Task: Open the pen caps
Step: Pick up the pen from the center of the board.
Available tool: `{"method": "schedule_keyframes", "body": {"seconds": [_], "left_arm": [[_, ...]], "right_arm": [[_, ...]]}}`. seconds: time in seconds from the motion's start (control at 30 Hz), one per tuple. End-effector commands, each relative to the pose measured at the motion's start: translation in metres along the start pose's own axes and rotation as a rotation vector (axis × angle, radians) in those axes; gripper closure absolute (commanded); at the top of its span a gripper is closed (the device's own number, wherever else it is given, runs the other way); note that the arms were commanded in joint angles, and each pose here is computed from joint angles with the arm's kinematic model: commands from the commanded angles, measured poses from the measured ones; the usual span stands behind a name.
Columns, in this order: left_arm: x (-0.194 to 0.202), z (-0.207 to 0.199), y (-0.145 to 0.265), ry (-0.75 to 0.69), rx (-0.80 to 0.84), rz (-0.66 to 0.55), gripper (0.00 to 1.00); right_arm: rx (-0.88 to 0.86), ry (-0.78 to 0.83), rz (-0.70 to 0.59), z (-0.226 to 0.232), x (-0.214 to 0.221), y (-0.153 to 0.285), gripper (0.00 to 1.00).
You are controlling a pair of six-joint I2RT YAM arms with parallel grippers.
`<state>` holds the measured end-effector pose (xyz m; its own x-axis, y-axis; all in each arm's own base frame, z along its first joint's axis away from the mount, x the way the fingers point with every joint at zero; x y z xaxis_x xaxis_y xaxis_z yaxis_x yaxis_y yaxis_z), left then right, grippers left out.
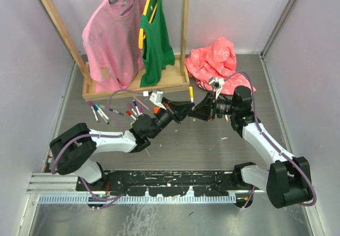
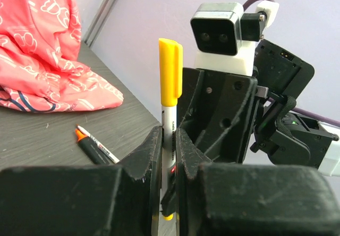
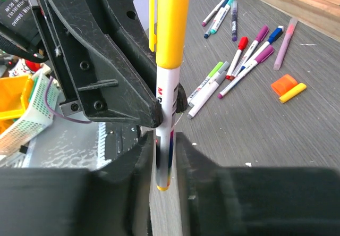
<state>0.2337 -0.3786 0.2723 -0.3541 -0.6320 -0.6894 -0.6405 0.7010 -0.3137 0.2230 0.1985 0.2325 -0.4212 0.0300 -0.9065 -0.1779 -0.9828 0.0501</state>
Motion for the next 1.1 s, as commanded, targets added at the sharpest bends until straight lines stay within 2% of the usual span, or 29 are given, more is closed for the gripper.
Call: {"method": "schedule_keyframes", "body": {"seconds": [0.0, 0.07, 0.1, 0.3, 0.4, 0.5, 0.67, 0.93, 1.07], "left_arm": [[-0.026, -0.021, -0.01, -0.001, 0.063, -0.113, 0.95], [-0.026, -0.018, -0.008, 0.002, 0.052, -0.114, 0.87], [-0.026, -0.017, -0.007, 0.006, 0.044, -0.115, 0.82], [-0.032, -0.003, 0.006, 0.025, -0.048, -0.124, 0.44], [-0.036, 0.005, 0.013, 0.011, -0.119, -0.105, 0.31], [-0.04, 0.012, 0.019, -0.008, -0.198, -0.033, 0.24], [-0.052, 0.008, 0.022, -0.055, -0.33, 0.112, 0.23], [-0.063, 0.007, 0.016, -0.065, -0.443, 0.15, 0.25], [-0.062, 0.004, 0.005, -0.062, -0.435, 0.157, 0.32]], "right_arm": [[-0.025, 0.049, -0.004, 0.003, -0.007, -0.002, 0.8], [-0.027, 0.061, 0.0, 0.003, -0.008, -0.002, 0.95], [-0.027, 0.068, 0.003, 0.004, -0.008, -0.002, 0.98], [-0.01, 0.097, 0.015, 0.003, -0.01, 0.0, 0.99], [0.006, 0.113, 0.024, 0.001, -0.01, 0.0, 0.99], [0.025, 0.13, 0.032, -0.002, -0.011, 0.001, 0.99], [0.053, 0.143, 0.051, -0.006, -0.01, 0.002, 0.99], [0.067, 0.156, 0.059, -0.009, -0.009, 0.003, 0.99], [0.068, 0.157, 0.061, -0.009, -0.008, 0.002, 0.99]]}}
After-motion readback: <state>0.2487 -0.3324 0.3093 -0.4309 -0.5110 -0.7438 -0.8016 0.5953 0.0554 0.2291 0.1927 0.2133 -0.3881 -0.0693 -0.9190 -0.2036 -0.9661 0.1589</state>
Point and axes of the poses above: each gripper's point midway between its finger pads, its own y axis back along the fingers, its own z axis along the line the jaws close on, x = y × z, the point moved 2 cm from there along y, back along the fingers, and after that the axes turned 5 degrees about y, right-handed, at the moved point
